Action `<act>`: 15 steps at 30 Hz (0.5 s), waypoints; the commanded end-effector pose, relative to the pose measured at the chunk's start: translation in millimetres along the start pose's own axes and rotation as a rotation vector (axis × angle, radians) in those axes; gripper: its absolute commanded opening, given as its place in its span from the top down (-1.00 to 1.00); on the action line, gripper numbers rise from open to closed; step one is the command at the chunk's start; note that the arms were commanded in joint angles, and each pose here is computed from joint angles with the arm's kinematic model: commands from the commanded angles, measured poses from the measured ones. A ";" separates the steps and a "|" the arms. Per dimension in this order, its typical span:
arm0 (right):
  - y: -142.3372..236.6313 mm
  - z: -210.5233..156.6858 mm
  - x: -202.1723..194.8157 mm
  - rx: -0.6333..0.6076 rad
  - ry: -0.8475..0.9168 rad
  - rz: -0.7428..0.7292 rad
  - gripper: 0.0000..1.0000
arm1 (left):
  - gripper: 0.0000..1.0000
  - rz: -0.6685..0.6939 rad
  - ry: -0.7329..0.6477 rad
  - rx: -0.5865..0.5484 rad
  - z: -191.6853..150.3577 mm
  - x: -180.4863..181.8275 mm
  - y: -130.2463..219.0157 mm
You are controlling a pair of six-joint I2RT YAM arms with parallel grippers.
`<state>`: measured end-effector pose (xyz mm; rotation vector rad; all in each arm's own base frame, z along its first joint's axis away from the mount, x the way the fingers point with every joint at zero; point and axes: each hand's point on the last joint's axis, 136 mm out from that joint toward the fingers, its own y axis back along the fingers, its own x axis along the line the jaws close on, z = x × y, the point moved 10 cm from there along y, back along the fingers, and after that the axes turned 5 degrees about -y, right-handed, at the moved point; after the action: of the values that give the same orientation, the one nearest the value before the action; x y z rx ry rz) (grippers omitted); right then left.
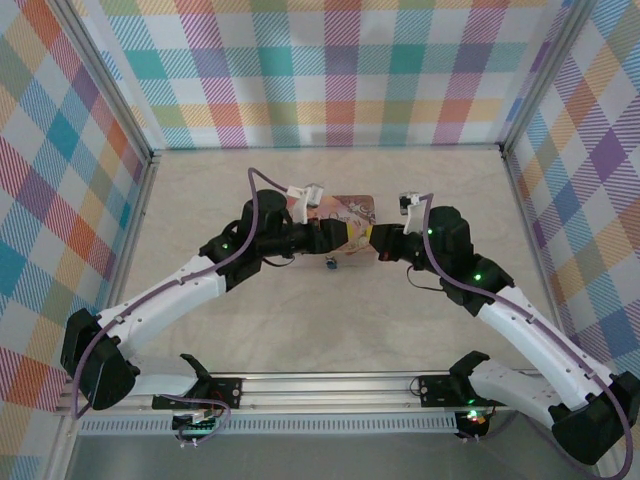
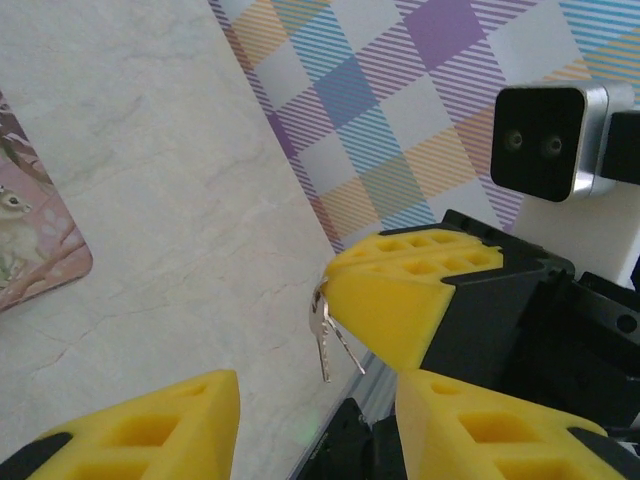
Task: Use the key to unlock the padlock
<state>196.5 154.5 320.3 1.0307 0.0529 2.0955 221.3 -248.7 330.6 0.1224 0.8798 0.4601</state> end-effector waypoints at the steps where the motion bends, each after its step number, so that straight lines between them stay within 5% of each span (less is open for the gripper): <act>1: 3.8 4.6 7.5 -0.055 -0.018 0.035 1.00 | 0.17 -0.045 -0.047 0.000 -1.7 -10.1 -1.2; 7: 5.4 2.9 11.1 -0.056 -0.021 0.048 1.00 | 0.35 -0.025 -0.049 0.003 -2.9 -8.5 -4.6; 15: 8.3 1.3 14.1 -0.060 -0.028 0.062 1.00 | 0.31 -0.027 -0.051 0.014 -3.1 -9.5 -10.4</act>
<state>190.6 158.0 325.7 1.0534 0.0074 2.0985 220.2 -254.0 327.4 0.1350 0.8698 0.4513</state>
